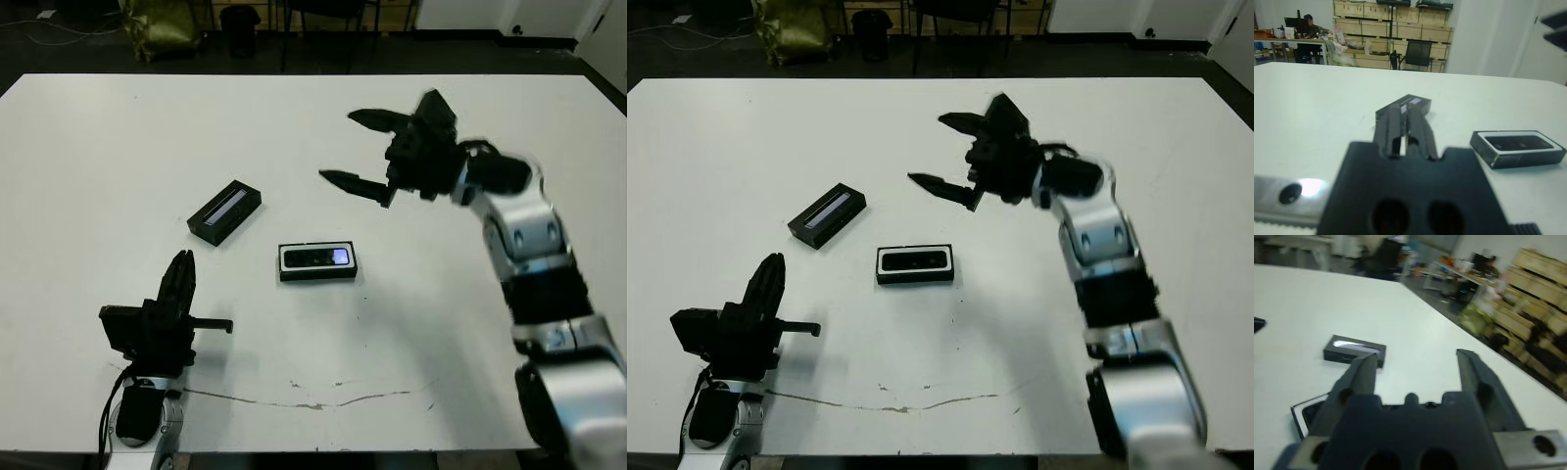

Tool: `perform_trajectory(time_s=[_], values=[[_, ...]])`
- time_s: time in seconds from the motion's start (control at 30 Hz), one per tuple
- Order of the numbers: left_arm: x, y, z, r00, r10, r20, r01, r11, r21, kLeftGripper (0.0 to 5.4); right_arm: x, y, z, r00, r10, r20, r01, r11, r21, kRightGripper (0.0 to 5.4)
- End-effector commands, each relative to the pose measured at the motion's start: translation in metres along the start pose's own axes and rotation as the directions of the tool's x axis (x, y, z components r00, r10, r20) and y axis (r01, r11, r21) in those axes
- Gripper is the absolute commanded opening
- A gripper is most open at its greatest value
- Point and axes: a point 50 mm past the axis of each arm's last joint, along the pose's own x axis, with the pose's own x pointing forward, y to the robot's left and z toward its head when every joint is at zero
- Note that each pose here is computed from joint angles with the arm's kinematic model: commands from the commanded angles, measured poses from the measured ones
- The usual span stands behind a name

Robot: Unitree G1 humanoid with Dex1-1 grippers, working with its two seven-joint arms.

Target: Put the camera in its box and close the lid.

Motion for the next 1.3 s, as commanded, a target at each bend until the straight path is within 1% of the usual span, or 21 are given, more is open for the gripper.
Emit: perform_trajectory(time_s=[0.03,0.07,0.17,0.2,0.27,0.37,0.43,0.5,0.63,0.73,0.8,0.93,1.13,1.23,1.3], values=[[-0.002,0.005,-0.004,1.000,-0.001,-0.025,0.002,1.000,0.028,0.00,-0.022,0.011,-0.026,0.989,-0.112,-0.101,0.119,0.991,0.066,2.74],[-0.002,0.006,-0.004,1.000,-0.004,-0.022,0.004,1.000,0.031,0.00,-0.027,0.015,-0.030,0.984,-0.135,-0.119,0.144,0.987,0.066,2.51],[-0.001,0.010,-0.001,1.000,0.003,-0.012,-0.002,0.998,0.060,0.00,-0.045,0.026,-0.042,0.967,-0.228,-0.116,0.240,0.965,0.106,1.80],[0.000,0.012,0.001,1.000,0.003,-0.004,-0.003,0.997,0.074,0.00,-0.052,0.030,-0.047,0.957,-0.265,-0.116,0.280,0.950,0.141,1.57],[0.002,0.015,0.002,1.000,0.000,0.010,-0.001,0.996,0.089,0.00,-0.062,0.038,-0.053,0.937,-0.328,-0.124,0.346,0.920,0.182,1.10],[0.004,0.020,0.005,1.000,-0.005,0.017,0.003,0.995,0.095,0.00,-0.077,0.051,-0.063,0.903,-0.419,-0.090,0.429,0.876,0.221,0.38],[0.005,0.022,0.007,1.000,-0.002,0.016,0.000,0.995,0.103,0.00,-0.084,0.057,-0.069,0.875,-0.475,-0.093,0.483,0.840,0.249,0.02],[0.006,0.025,0.008,1.000,-0.002,0.016,0.000,0.994,0.109,0.00,-0.091,0.063,-0.071,0.843,-0.525,-0.116,0.535,0.801,0.268,0.02],[0.007,0.029,0.012,1.000,-0.014,0.022,0.011,0.992,0.125,0.00,-0.101,0.071,-0.067,0.776,-0.606,-0.176,0.629,0.722,0.287,0.02],[0.009,0.033,0.017,0.999,-0.031,0.028,0.027,0.990,0.141,0.00,-0.108,0.074,-0.067,0.750,-0.634,-0.191,0.660,0.697,0.279,0.02],[0.011,0.036,0.023,0.998,-0.055,0.032,0.050,0.989,0.140,0.00,-0.109,0.077,-0.067,0.741,-0.638,-0.209,0.670,0.683,0.291,0.02],[0.015,0.041,0.036,0.994,-0.106,0.029,0.102,0.986,0.132,0.00,-0.109,0.080,-0.069,0.741,-0.637,-0.212,0.670,0.675,0.309,0.02],[0.024,0.044,0.054,0.993,-0.119,0.004,0.116,0.978,0.170,0.00,-0.105,0.082,-0.073,0.745,-0.642,-0.182,0.666,0.697,0.267,0.02],[0.030,0.046,0.061,0.986,-0.161,-0.053,0.168,0.970,0.174,0.37,-0.105,0.083,-0.073,0.742,-0.642,-0.195,0.669,0.690,0.276,0.00],[0.036,0.048,0.064,0.976,-0.202,-0.081,0.213,0.962,0.172,0.83,-0.105,0.083,-0.073,0.741,-0.642,-0.197,0.670,0.687,0.282,0.00]])
